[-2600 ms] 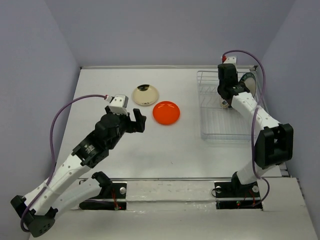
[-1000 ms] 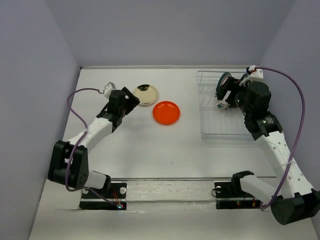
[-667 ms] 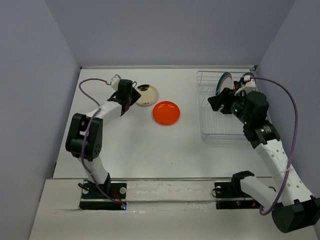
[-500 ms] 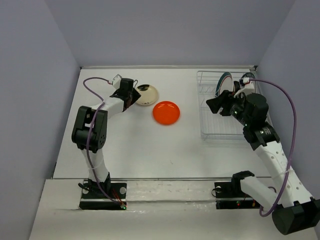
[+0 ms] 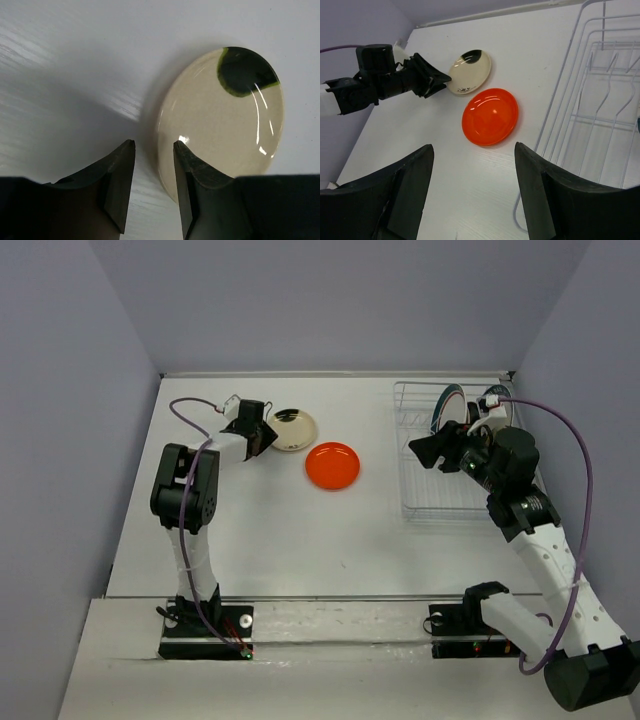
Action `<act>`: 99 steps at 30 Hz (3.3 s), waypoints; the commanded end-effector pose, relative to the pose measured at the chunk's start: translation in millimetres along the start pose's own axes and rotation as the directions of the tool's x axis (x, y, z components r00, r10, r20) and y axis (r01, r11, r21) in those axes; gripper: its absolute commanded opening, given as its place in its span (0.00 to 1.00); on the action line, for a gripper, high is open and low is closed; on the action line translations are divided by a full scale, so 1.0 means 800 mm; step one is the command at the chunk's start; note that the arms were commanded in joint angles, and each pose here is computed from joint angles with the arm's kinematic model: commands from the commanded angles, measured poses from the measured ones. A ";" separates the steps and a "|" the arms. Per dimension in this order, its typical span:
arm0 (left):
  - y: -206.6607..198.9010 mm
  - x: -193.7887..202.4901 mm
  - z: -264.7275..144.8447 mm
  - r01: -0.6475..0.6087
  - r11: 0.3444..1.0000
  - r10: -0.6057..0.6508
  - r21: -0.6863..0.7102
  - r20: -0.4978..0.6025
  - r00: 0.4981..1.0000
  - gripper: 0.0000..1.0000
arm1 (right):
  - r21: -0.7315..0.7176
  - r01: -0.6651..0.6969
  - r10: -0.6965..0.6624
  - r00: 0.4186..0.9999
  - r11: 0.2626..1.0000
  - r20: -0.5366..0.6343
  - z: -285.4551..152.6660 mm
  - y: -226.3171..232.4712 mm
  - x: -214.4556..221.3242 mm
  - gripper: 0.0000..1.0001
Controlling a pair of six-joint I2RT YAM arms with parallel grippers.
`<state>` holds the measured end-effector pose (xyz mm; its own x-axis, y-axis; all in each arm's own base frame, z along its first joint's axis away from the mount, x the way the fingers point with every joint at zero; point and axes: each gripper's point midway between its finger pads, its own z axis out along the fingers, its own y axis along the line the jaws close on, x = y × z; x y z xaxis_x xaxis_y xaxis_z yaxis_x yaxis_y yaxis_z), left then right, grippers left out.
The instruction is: Load the plates into the dish rack
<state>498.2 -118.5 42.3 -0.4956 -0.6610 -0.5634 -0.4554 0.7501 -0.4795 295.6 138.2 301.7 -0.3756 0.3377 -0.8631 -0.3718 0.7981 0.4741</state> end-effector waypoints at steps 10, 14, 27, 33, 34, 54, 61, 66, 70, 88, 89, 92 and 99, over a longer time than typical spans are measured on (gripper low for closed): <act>-0.023 0.005 0.019 0.091 0.989 -0.091 0.121 -0.001 0.996 0.26 | -0.051 -0.007 0.008 1.000 0.999 0.017 0.002 0.011 -0.003 0.71; -0.025 -0.006 0.013 0.120 0.981 -0.126 0.151 0.031 0.992 0.06 | -0.045 -0.014 0.014 1.000 0.999 0.001 0.005 0.007 0.003 0.71; -0.068 -0.122 -0.137 0.099 0.925 -0.212 0.366 0.282 0.936 0.06 | -0.172 -0.026 0.013 0.997 0.985 -0.076 0.046 0.060 0.018 0.86; -0.107 -0.087 -0.231 0.011 0.853 -0.164 0.521 0.248 0.955 0.06 | -0.205 -0.004 -0.022 0.992 0.979 -0.127 0.084 0.095 0.027 0.88; -0.112 -0.077 -0.240 -0.003 0.843 -0.149 0.538 0.239 0.959 0.06 | -0.200 -0.004 -0.022 0.992 0.980 -0.126 0.088 0.095 0.025 0.89; -0.211 0.039 -0.400 -0.154 0.515 0.137 0.843 0.097 0.986 0.06 | -0.078 0.032 -0.039 0.995 0.996 -0.093 0.109 0.071 0.007 0.59; -0.207 0.041 -0.406 -0.200 0.523 0.169 0.828 0.130 0.977 0.25 | 0.039 0.042 -0.042 0.999 0.998 -0.009 0.110 0.049 -0.016 0.07; -0.162 0.030 -0.388 -0.264 0.641 0.172 0.721 0.200 0.964 0.84 | 0.248 0.063 -0.086 0.993 0.967 0.084 0.087 -0.018 -0.071 0.07; -0.132 0.044 -0.382 -0.282 0.659 0.200 0.697 0.199 0.959 0.93 | 0.518 0.111 -0.196 0.974 0.848 0.112 0.065 -0.093 -0.110 0.07; -0.050 0.095 -0.317 -0.250 0.767 0.196 0.591 0.155 0.968 0.94 | 0.815 0.437 -0.410 0.870 0.382 -0.274 0.078 -0.211 -0.122 0.07; -0.049 0.095 -0.315 -0.249 0.770 0.194 0.587 0.157 0.968 0.94 | 0.817 0.444 -0.411 0.866 0.368 -0.285 0.078 -0.213 -0.122 0.07; -0.049 0.094 -0.311 -0.247 0.777 0.187 0.579 0.163 0.969 0.94 | 0.812 0.463 -0.411 0.858 0.355 -0.309 0.081 -0.218 -0.117 0.07; -0.049 0.087 -0.301 -0.248 0.799 0.176 0.547 0.181 0.968 0.92 | 0.781 0.476 -0.392 0.861 0.403 -0.322 0.103 -0.231 -0.090 0.07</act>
<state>291.9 -200.8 170.6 -0.4920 -0.4724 -0.7313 0.1652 0.7741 -0.6112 447.0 4.4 247.0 -0.5158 -0.2046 -0.8320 0.3100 0.8607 -0.4038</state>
